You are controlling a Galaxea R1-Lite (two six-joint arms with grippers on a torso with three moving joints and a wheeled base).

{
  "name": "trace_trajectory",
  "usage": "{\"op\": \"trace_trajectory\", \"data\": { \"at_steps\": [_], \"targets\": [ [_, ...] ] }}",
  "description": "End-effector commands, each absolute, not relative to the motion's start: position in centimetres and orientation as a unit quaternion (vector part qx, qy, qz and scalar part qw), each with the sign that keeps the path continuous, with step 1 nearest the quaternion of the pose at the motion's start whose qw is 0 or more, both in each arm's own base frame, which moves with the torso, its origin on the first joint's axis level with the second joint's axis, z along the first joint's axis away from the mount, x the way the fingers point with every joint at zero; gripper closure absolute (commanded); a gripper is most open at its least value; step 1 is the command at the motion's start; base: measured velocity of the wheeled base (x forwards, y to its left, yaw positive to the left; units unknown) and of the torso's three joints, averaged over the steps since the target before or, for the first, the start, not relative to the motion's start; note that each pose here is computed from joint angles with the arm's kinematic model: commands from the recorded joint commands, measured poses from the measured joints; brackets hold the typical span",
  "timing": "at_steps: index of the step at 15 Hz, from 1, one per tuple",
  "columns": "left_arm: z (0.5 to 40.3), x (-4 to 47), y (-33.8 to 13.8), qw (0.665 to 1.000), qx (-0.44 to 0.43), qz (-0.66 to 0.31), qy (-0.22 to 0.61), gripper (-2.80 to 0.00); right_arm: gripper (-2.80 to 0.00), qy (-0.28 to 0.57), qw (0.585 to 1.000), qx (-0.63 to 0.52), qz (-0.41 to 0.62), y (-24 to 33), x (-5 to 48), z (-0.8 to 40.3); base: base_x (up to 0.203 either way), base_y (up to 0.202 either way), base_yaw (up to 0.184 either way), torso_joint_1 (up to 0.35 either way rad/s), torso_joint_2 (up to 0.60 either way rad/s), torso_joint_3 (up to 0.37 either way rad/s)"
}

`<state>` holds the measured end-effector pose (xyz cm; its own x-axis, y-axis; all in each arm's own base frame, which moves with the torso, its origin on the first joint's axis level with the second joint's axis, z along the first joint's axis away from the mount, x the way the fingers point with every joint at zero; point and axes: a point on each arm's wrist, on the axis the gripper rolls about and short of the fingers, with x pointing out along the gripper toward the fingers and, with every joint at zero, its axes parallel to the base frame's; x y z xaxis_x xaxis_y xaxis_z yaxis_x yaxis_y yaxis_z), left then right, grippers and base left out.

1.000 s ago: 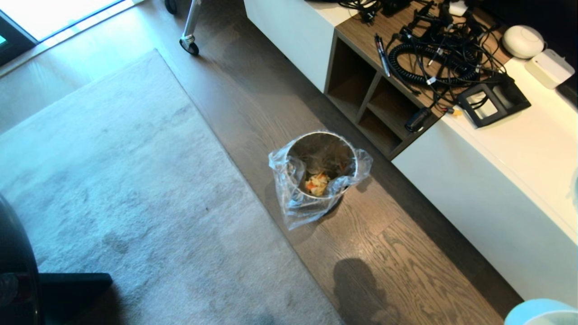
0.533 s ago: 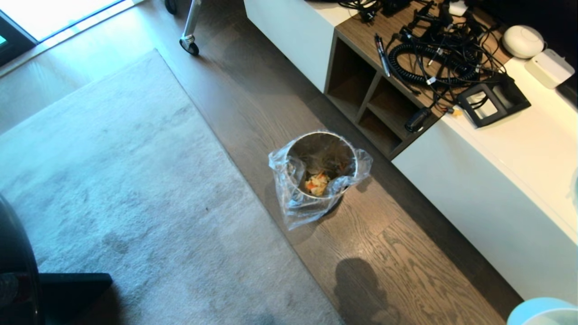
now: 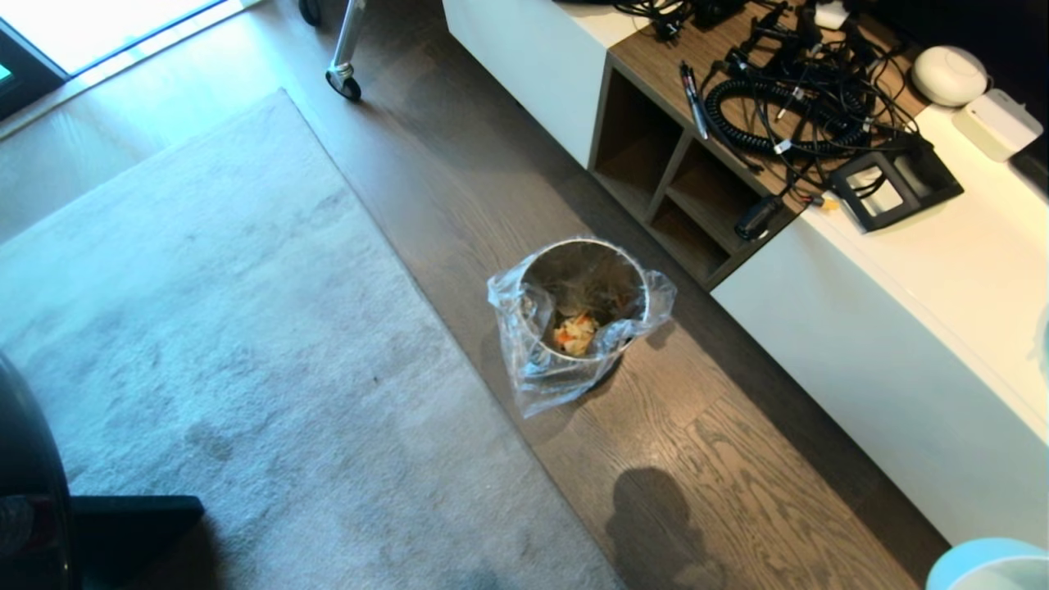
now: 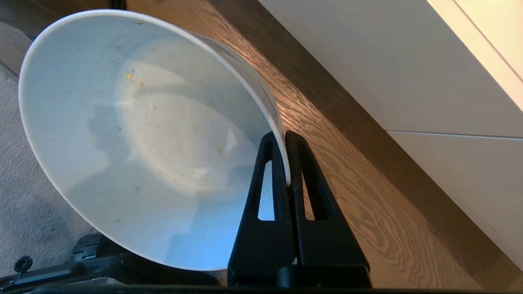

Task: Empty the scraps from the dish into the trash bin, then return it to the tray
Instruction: Put the bowl back to the table

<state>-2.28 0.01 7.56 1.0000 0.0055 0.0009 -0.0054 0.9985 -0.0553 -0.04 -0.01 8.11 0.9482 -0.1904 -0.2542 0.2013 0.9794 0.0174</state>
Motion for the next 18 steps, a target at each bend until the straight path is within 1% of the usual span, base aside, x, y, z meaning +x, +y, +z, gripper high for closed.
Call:
{"op": "trace_trajectory", "data": {
  "at_steps": [1,18],
  "targets": [
    [7.56,-2.28,0.01,1.0,-0.028,0.003,-0.001,0.0,0.0,0.128,0.987,0.022,-0.098,-0.01,-0.03,8.11,0.0,0.0,0.0,0.0,0.0,0.0],
    [7.56,-2.28,0.01,1.0,-0.028,0.003,-0.001,0.0,0.0,0.128,0.987,0.022,-0.098,-0.01,-0.01,8.11,0.0,0.0,0.0,0.0,0.0,0.0]
  ]
}}
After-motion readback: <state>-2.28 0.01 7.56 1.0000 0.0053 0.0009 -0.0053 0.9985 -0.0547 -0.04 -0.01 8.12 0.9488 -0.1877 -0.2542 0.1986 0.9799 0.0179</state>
